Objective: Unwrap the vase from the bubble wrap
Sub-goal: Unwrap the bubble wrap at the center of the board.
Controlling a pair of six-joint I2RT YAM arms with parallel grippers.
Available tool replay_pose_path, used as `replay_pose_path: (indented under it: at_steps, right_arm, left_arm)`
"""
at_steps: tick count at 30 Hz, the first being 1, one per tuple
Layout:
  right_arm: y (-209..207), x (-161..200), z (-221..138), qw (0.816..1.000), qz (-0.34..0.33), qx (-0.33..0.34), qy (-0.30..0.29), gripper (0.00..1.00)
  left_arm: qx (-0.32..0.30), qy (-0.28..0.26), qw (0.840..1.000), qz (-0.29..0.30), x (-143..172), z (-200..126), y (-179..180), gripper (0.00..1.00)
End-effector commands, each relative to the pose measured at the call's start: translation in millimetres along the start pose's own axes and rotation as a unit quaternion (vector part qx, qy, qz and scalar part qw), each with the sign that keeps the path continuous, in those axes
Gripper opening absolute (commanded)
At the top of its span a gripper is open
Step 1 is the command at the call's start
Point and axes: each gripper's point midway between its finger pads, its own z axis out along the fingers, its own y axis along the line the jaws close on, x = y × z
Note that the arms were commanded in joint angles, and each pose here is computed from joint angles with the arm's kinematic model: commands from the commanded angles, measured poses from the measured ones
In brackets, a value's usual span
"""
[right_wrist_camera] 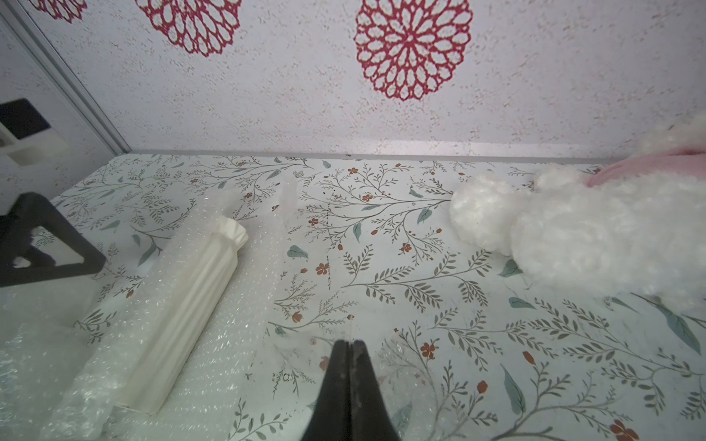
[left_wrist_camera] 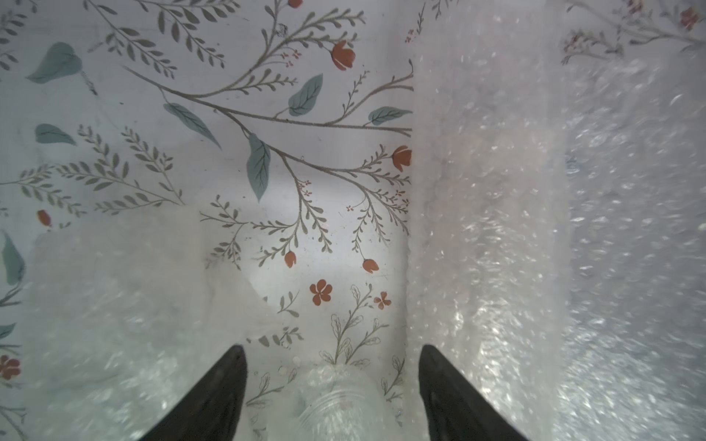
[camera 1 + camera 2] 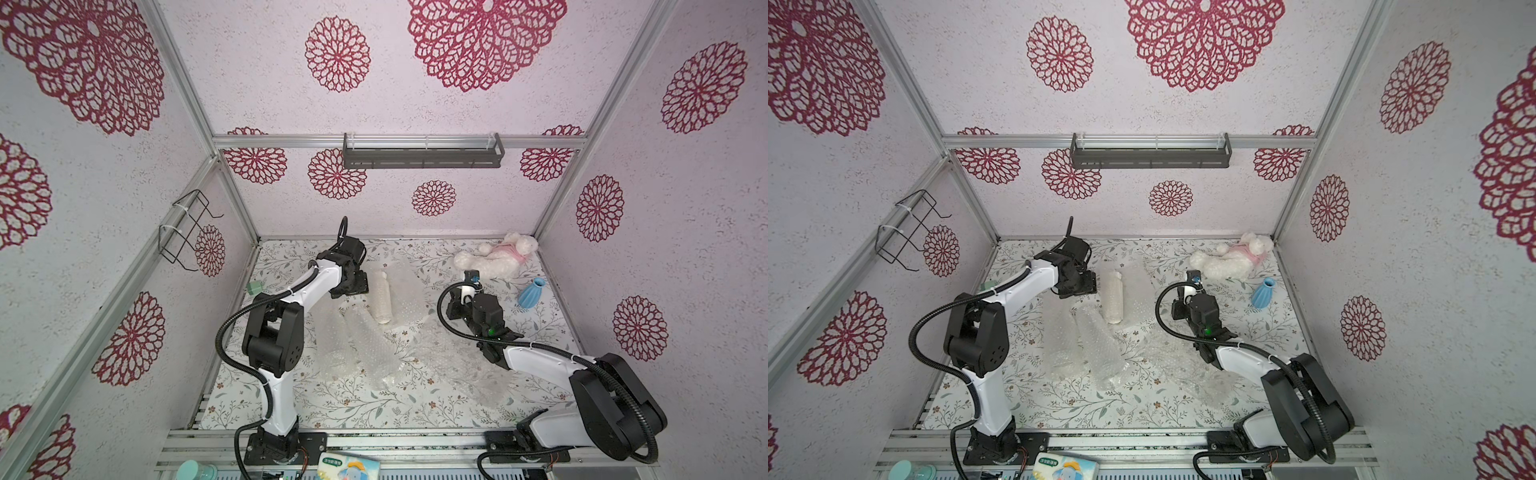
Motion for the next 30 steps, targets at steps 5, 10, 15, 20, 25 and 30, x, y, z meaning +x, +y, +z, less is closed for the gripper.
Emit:
replay_pose_path:
  at_steps: [5,10,15,20,25,30]
  right_arm:
    - [-4.2,-15.6,-8.0,1.000,0.004,0.007,-0.025,0.00]
    - [-3.4,-15.2,-7.5,1.000,0.009,0.004,-0.027,0.00]
    - [-2.6,-15.3,-7.1,1.000,0.012,0.002,-0.027,0.00]
    - [-3.2,-16.8,-8.3,1.000,0.013,0.003,-0.028,0.00]
    - [-5.3,-17.7,-11.2,0.999,0.010,0.009,-0.030,0.00]
    - [-7.0,-19.6,-13.1,0.999,0.007,0.013,-0.032,0.00]
  left_arm:
    - [0.100,-0.086,0.991,-0.020,-33.9,-49.2,-42.5,0.74]
    - [0.081,-0.055,0.994,0.053,-27.6,-34.4,-86.6,0.75]
    - [0.126,-0.037,0.989,0.069,-17.7,-17.3,-130.8,0.73]
    - [0.142,-0.015,0.986,0.082,-5.3,1.1,-158.0,0.73]
    - [0.134,0.004,0.988,0.083,6.5,19.9,-158.6,0.73]
    - [0.116,0.014,0.989,0.089,13.0,28.0,-150.6,0.72]
